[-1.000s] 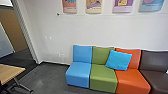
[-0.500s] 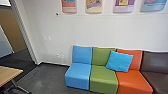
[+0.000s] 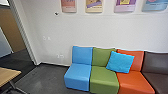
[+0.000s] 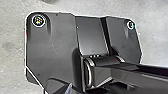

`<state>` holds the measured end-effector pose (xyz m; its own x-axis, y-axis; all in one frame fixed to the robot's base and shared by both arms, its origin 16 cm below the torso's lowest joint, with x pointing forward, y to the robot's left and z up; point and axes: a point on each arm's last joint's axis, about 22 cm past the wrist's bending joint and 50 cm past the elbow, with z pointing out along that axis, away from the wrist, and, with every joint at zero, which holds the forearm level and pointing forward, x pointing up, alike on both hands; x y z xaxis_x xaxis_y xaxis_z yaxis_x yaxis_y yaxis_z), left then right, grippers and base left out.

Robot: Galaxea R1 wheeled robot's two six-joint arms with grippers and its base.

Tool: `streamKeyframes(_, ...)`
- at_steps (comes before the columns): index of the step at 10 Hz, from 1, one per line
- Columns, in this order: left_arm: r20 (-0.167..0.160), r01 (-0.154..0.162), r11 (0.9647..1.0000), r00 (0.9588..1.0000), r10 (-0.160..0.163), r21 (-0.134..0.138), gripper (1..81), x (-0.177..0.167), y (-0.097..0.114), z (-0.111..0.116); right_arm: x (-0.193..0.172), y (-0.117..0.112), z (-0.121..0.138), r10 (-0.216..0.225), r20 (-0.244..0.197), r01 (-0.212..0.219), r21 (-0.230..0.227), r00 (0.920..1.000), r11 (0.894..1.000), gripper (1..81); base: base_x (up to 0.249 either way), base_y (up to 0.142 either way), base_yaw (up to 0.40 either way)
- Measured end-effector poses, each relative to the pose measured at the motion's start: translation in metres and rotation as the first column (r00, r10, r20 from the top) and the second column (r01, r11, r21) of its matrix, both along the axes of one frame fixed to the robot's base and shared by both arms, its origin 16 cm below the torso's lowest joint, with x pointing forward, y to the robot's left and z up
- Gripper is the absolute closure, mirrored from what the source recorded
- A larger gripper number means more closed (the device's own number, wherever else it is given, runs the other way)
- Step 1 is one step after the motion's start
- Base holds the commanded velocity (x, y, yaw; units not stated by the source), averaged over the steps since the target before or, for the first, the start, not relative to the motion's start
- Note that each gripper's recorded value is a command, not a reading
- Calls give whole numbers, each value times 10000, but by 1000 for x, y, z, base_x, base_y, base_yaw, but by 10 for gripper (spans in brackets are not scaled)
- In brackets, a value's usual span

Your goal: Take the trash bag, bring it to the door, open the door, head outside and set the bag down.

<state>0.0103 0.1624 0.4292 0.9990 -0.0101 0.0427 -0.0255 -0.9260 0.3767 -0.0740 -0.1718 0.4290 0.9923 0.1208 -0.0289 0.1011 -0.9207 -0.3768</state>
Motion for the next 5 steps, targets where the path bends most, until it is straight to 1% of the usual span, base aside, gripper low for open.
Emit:
streamKeyframes(3, -92, 10, 10000, 10000, -10, 3, 10, -6, 0, 0, -5, 0, 0, -3, -68, 3, -8, 10000, 10000, 10, 0, 0, 0)
streamKeyframes(5, -65, 8, 10000, 10000, -8, 6, 10, -4, 0, 0, -3, -1, 0, -19, -43, 19, -10, 10000, 10000, 10, 0, 0, 0)
